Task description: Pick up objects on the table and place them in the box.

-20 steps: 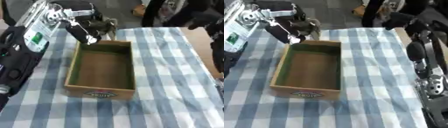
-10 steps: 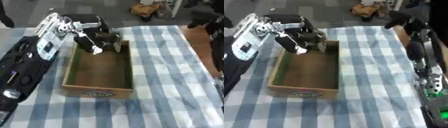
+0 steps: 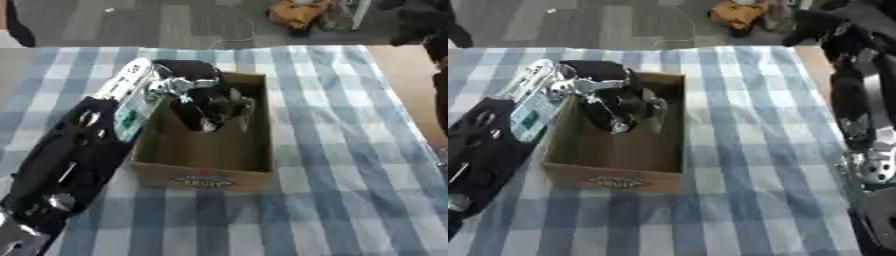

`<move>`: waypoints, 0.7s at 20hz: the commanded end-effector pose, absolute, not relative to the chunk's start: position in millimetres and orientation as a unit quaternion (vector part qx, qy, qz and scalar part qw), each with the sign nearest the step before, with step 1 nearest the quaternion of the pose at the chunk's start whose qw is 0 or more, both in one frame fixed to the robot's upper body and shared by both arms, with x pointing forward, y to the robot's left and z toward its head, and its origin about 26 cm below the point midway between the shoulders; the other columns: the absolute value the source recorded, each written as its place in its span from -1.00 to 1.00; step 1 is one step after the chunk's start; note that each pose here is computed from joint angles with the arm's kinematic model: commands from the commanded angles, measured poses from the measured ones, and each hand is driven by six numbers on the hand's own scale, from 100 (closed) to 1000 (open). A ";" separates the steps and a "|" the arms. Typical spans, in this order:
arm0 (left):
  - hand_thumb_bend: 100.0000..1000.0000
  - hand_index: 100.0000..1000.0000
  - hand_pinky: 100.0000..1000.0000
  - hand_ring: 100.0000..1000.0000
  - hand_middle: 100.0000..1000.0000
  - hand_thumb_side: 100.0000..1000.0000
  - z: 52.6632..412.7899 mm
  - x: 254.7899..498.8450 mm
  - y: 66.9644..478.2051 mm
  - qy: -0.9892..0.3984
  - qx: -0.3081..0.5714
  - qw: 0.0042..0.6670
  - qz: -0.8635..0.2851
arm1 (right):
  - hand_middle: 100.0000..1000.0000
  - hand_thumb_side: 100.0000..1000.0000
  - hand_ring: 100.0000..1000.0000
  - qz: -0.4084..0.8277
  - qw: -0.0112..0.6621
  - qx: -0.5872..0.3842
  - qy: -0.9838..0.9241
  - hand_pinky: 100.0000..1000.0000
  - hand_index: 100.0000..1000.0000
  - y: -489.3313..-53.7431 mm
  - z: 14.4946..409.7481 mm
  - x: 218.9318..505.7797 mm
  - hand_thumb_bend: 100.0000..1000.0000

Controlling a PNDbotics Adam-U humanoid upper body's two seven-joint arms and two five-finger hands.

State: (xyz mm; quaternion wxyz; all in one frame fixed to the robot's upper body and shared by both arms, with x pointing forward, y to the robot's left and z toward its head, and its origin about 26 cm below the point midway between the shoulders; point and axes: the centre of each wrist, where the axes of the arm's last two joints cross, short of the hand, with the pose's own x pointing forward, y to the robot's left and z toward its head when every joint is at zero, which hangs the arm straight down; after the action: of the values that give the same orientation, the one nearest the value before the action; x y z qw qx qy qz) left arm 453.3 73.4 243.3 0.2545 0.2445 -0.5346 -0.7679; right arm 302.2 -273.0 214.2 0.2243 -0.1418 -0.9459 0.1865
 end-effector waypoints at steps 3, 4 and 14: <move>-1.00 0.38 0.22 0.23 0.21 -0.62 244.8 453.1 68.9 -0.533 0.272 0.236 -0.766 | 0.03 1.00 0.70 0.187 0.213 -0.145 -0.948 0.68 0.55 -274.9 221.9 301.3 0.45; -1.00 0.40 0.22 0.24 0.22 -0.60 243.2 453.2 68.6 -0.531 0.275 0.235 -0.766 | 0.03 1.00 0.70 0.187 0.213 -0.145 -0.948 0.68 0.55 -274.9 221.9 301.3 0.45; 0.22 0.63 0.35 0.45 0.42 -0.11 232.3 453.1 65.1 -0.486 0.301 0.218 -0.791 | 0.02 1.00 0.70 0.186 0.214 -0.146 -0.948 0.68 0.54 -275.1 221.4 301.2 0.44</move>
State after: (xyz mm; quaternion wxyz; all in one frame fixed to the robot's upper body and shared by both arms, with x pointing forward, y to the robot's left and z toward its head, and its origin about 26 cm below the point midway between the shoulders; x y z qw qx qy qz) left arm 455.1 68.6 221.8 0.2324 0.2894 -0.4851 -0.7918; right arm 302.2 -273.0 214.2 0.2255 -0.1421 -0.9461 0.1841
